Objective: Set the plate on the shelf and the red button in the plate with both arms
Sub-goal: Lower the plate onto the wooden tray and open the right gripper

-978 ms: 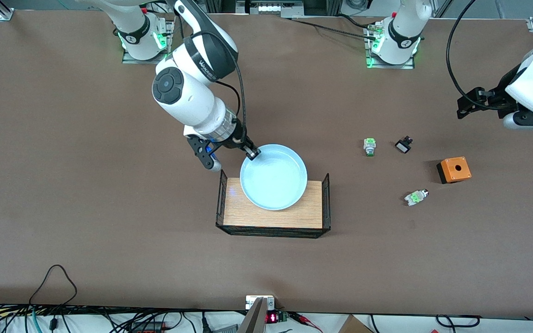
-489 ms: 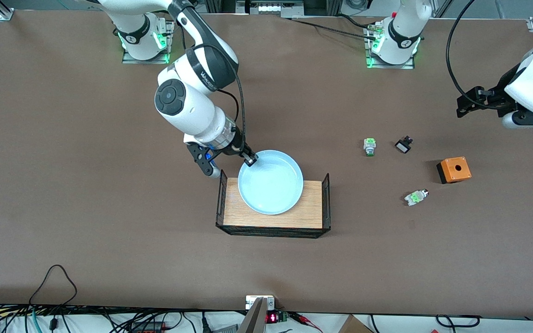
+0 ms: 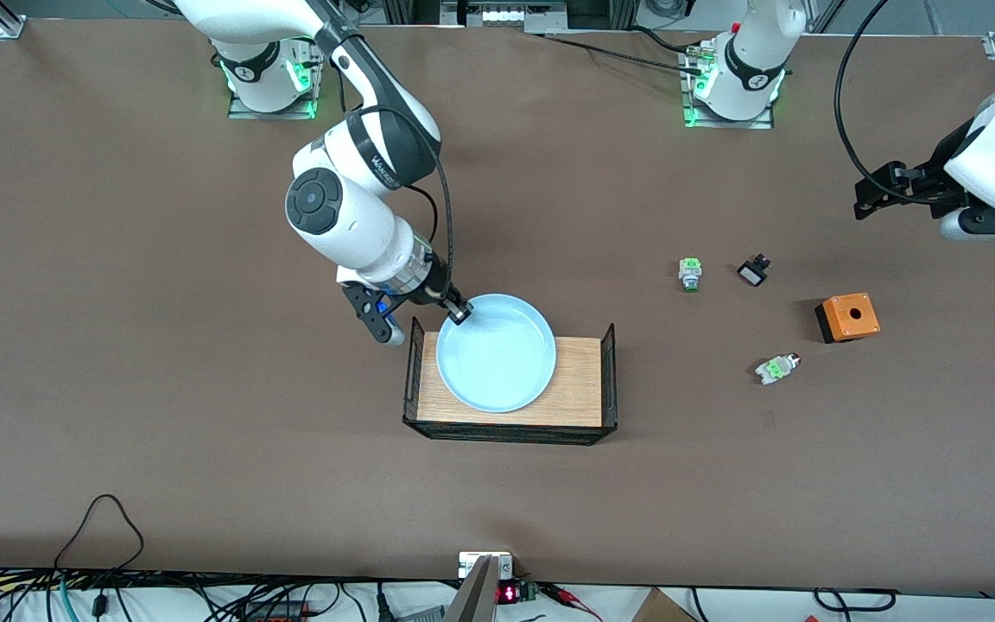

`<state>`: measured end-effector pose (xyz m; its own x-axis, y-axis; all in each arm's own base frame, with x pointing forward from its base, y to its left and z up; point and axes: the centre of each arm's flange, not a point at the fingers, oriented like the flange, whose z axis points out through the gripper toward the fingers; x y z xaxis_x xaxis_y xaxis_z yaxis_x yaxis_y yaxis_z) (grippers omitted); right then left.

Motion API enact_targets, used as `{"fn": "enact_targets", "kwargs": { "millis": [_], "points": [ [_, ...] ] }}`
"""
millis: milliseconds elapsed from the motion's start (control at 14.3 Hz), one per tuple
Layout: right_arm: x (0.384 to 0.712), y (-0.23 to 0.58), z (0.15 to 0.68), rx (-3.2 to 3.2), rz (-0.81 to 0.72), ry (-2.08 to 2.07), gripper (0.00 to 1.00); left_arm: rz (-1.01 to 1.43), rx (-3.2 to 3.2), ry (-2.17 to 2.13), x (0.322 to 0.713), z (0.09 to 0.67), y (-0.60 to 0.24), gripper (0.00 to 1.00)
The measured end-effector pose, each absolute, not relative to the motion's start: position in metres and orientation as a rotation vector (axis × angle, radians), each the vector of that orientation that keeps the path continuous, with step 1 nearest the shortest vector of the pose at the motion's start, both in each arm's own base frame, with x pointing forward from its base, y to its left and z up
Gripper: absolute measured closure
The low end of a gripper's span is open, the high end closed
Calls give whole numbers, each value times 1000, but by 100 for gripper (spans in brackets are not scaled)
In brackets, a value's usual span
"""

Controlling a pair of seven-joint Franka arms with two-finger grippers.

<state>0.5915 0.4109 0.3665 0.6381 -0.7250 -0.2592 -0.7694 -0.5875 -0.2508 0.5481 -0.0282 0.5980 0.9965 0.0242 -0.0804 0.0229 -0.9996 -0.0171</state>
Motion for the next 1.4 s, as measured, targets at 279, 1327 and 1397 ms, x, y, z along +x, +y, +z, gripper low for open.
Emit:
{"fn": "enact_targets", "kwargs": {
  "millis": [279,1327,1397],
  "points": [
    [597,412,359,-2499,140,1189,97,126,-3123,-40,548,598,-27,0],
    [594,424,355,-2499,131,1169,44,128,-3123,-47,548,598,-25,0],
    [593,427,357,-2498,130,1161,33,128,-3123,-47,548,598,-25,0]
  ]
}}
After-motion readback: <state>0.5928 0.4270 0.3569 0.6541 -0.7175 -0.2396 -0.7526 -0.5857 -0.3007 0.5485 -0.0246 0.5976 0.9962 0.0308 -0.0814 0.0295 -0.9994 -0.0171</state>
